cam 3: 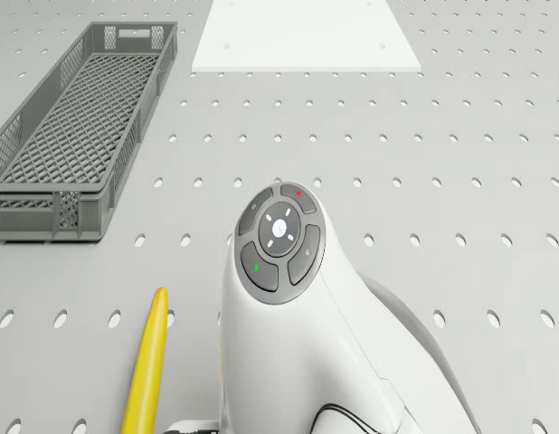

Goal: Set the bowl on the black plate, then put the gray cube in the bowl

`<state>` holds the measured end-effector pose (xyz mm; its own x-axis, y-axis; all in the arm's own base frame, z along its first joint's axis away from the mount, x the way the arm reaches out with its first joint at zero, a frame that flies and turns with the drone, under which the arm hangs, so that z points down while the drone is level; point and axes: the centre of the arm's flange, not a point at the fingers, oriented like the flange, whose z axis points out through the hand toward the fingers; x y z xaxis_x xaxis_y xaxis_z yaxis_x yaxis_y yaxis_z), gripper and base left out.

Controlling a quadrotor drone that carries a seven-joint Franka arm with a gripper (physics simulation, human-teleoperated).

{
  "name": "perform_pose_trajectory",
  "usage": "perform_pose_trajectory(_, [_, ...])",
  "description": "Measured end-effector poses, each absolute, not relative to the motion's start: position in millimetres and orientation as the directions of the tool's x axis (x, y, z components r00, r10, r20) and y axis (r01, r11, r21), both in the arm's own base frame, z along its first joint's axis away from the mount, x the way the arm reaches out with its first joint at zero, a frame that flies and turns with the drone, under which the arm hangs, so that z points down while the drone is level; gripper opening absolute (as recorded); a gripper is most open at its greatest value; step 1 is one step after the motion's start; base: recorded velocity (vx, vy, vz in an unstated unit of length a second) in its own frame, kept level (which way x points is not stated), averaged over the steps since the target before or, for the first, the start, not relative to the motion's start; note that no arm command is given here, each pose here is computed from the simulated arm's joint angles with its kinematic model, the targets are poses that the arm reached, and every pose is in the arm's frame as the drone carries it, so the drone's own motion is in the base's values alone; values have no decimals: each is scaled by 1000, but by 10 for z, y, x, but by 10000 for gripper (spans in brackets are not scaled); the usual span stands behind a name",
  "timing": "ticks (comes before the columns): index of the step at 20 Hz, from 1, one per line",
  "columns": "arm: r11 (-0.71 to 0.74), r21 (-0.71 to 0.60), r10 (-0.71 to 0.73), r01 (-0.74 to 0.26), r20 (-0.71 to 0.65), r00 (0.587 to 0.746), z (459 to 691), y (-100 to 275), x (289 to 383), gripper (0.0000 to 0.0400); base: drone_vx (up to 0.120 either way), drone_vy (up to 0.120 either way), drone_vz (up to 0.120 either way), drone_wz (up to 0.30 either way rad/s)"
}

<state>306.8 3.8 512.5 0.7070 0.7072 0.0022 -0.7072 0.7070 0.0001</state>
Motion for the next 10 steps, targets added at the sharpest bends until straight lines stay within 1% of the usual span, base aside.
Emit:
perform_pose_trajectory(6, [707, 0, 707, -707, 2, 707, 5286, 136, 3074, 400, 0, 0, 0, 0])
perform_pose_trajectory(10, [707, 0, 707, -707, 2, 707, 5374, 160, 3162, 400, 0, 0, 0, 0])
